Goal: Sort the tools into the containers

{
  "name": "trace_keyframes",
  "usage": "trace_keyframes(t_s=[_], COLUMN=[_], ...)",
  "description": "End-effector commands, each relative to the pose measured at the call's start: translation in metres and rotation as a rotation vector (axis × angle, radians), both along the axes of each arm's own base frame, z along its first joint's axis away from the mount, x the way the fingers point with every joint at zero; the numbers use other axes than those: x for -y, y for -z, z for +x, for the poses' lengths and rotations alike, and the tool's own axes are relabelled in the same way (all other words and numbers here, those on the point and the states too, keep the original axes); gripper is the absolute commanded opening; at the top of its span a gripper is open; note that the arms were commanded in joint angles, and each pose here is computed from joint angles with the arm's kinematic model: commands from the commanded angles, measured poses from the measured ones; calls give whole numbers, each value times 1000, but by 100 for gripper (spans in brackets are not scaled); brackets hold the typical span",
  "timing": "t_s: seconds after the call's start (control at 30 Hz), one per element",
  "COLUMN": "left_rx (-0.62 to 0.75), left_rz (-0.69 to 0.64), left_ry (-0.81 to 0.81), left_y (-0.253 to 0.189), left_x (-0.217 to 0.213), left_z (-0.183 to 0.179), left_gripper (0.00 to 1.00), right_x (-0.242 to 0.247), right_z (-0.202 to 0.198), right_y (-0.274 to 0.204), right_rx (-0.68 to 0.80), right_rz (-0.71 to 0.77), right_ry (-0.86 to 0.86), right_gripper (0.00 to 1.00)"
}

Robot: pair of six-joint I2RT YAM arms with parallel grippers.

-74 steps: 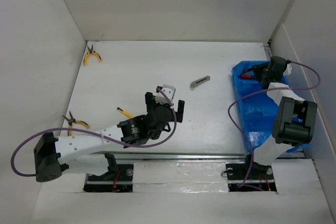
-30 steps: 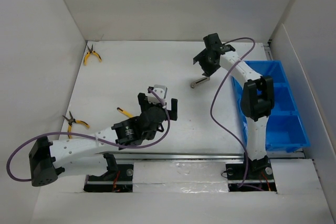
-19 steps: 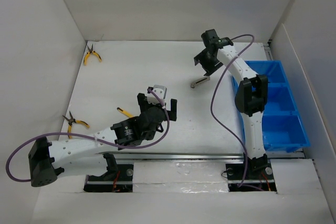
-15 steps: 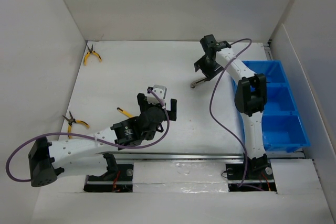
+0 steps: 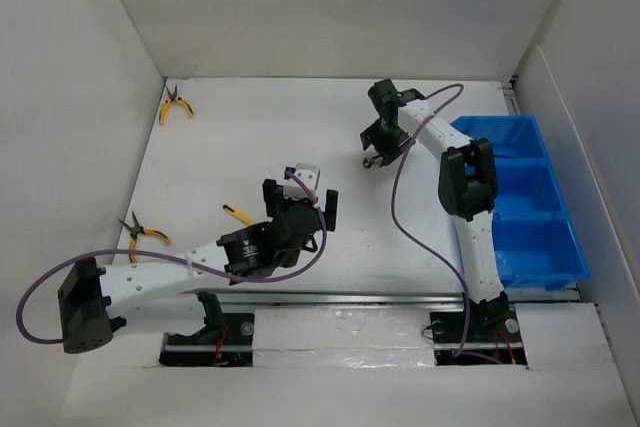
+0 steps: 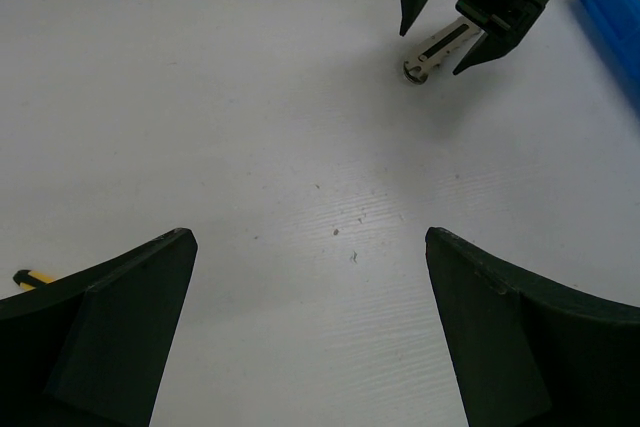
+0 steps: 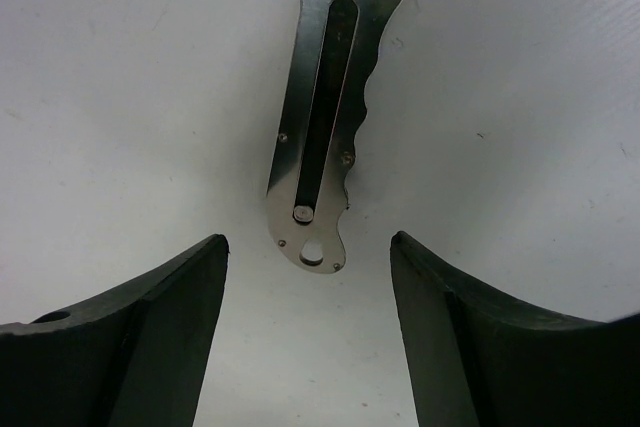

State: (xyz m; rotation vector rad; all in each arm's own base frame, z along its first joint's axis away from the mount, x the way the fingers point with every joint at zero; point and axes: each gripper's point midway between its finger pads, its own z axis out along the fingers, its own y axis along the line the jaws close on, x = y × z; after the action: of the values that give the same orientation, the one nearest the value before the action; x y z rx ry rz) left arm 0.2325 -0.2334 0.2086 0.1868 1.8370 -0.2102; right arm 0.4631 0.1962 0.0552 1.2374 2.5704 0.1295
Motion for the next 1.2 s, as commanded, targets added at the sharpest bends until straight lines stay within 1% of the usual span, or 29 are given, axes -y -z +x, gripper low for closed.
trace_keyframes(t_s=[0.0, 0.3, 0.5, 0.67, 0.77, 0.9, 1.1, 1.17], left_rx=[19, 9, 9, 13, 16, 18, 21, 23], left_rz=[-37, -14, -12, -16, -12, -13, -27, -33], left_ry=[-26, -28, -31, -40, -49, -58, -57, -56], left_y=[-12, -7, -7, -9, -10, -11, -15, -16], left_x=[1, 4, 4, 2, 0, -3, -2, -3], left_z=[4, 5, 6, 6, 6, 6, 6, 6], left_gripper=[99, 99, 99, 99, 99, 99, 99, 99], right_x=[2, 13, 17, 17, 23, 15, 21, 21], right_z=[8, 20, 20, 18, 15, 18, 9, 7], right_y=[1, 12, 35, 41, 42, 34, 31, 33], right_rx=[32, 50, 8, -21, -38, -18, -78, -95], right_rz=[-7, 8, 20, 11, -21, -42, -129, -134], right_ry=[44, 70, 70, 63, 80, 62, 74, 77], right_gripper=[71, 70, 70, 68, 65, 63, 63, 62])
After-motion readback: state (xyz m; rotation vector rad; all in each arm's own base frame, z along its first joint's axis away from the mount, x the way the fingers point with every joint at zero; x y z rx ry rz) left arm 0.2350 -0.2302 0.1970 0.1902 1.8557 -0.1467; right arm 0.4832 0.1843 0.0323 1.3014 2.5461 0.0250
